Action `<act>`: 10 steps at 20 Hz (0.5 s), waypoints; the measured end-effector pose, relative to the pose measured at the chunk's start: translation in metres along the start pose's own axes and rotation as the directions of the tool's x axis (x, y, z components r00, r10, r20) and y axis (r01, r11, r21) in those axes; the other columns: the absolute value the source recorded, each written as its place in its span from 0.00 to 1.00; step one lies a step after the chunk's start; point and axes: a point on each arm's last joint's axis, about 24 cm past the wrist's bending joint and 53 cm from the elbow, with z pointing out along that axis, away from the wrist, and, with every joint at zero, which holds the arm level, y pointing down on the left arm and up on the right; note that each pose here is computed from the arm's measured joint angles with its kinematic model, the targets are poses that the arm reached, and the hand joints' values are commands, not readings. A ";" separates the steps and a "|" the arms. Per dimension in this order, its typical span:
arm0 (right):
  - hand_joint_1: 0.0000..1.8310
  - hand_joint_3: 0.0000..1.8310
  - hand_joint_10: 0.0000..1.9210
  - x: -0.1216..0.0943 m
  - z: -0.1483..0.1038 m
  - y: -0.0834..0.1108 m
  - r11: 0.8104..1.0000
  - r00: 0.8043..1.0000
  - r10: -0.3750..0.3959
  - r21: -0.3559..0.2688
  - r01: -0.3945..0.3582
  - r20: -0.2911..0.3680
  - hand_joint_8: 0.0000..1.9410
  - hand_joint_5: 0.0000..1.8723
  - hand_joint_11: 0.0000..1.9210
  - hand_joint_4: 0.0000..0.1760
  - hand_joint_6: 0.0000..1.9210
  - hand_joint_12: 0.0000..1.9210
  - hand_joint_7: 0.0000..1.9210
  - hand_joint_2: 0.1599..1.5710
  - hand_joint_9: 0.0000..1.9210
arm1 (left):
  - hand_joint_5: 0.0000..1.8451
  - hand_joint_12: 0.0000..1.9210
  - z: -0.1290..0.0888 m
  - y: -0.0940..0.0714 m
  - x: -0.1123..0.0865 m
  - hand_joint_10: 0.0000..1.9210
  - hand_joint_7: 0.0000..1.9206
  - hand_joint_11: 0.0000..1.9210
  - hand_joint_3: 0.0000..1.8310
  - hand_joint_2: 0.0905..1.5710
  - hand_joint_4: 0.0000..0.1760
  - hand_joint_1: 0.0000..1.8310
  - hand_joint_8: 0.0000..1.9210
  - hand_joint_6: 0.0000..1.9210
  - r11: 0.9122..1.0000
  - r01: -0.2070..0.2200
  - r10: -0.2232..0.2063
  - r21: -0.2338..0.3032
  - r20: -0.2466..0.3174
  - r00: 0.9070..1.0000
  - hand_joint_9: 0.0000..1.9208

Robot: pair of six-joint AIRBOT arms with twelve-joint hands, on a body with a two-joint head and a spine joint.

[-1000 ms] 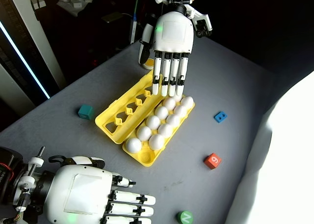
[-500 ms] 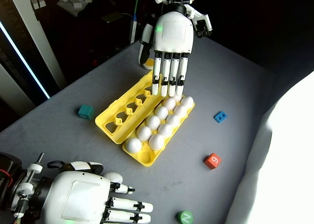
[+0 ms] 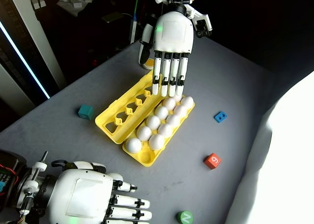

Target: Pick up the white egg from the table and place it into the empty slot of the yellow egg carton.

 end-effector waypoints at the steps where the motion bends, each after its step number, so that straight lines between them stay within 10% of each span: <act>1: 0.56 0.00 0.00 0.000 0.000 0.000 1.000 1.000 0.001 0.000 -0.001 0.000 0.00 0.57 0.00 0.85 0.33 0.00 0.20 0.63 0.01 | 0.09 0.18 0.000 0.000 0.000 0.00 0.09 0.00 0.00 0.83 0.00 0.06 0.00 0.00 1.000 0.000 0.000 0.000 0.000 1.000 0.08; 3: 0.56 0.00 0.00 0.001 0.000 0.001 1.000 1.000 0.000 -0.001 0.000 -0.001 0.00 0.55 0.00 0.99 0.46 0.00 0.16 0.65 0.00 | 0.08 0.16 0.000 0.000 0.000 0.00 0.08 0.00 0.00 0.83 0.00 0.06 0.00 0.00 1.000 -0.001 0.001 0.000 0.000 1.000 0.07; 7: 0.59 0.00 0.00 -0.001 0.000 -0.001 1.000 1.000 0.001 0.002 -0.001 0.002 0.00 0.60 0.00 0.49 0.39 0.00 0.17 0.63 0.03 | 0.09 0.19 0.000 0.000 0.000 0.00 0.08 0.00 0.00 0.83 0.00 0.05 0.00 0.00 1.000 0.000 0.000 0.000 0.000 1.000 0.07; 10: 0.60 0.00 0.00 -0.001 0.001 -0.001 1.000 1.000 0.001 0.001 -0.001 0.003 0.00 0.61 0.00 0.44 0.38 0.00 0.17 0.63 0.03 | 0.08 0.15 0.000 0.000 0.000 0.00 0.07 0.00 0.00 0.83 0.00 0.05 0.00 0.00 1.000 0.000 0.000 0.000 0.000 1.000 0.06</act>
